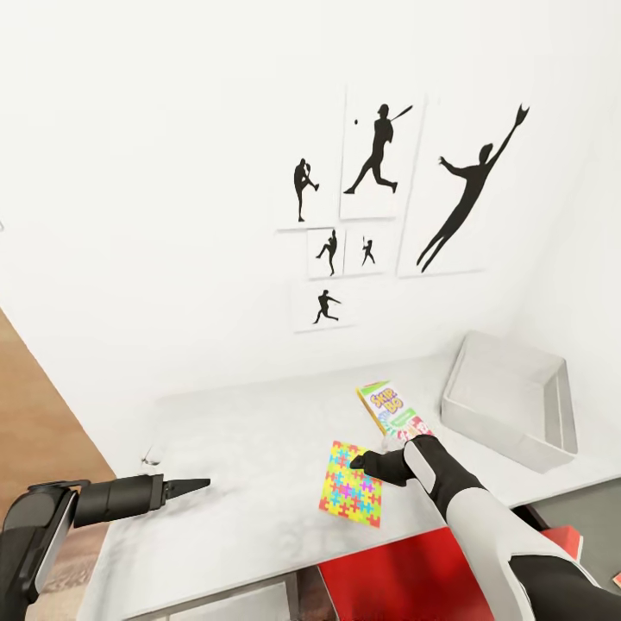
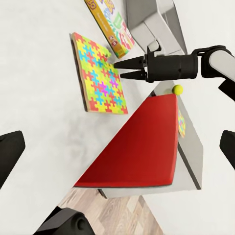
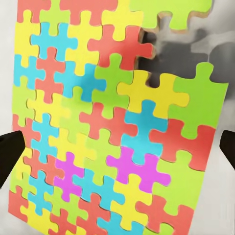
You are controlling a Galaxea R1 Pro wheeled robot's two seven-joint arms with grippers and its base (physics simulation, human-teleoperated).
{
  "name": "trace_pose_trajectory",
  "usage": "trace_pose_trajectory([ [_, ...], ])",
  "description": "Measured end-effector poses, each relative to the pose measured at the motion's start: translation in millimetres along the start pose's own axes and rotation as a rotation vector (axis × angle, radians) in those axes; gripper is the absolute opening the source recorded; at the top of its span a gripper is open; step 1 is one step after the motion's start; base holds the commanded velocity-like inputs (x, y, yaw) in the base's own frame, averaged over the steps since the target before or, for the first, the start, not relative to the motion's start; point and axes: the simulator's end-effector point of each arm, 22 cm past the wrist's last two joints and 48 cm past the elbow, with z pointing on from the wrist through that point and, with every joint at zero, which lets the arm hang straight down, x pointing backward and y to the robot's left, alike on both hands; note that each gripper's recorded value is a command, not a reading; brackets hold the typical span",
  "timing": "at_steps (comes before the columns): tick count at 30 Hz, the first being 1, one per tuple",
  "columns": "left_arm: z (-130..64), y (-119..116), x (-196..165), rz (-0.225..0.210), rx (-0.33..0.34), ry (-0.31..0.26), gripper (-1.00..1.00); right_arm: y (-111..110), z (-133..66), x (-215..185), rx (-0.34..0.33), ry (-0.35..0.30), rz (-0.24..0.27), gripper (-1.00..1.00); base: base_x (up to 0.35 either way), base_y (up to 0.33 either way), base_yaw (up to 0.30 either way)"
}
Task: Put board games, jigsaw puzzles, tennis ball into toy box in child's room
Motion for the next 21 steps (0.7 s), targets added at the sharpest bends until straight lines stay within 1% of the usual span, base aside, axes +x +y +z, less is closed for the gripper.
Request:
trace_pose_trajectory([
  [21,3.4,7.9,5.1,-0.018,-0.004,0.01,1.0,-5.2,9.4,6.8,0.005,0.019,0.008,1.0,0.0,0.0,0.0],
])
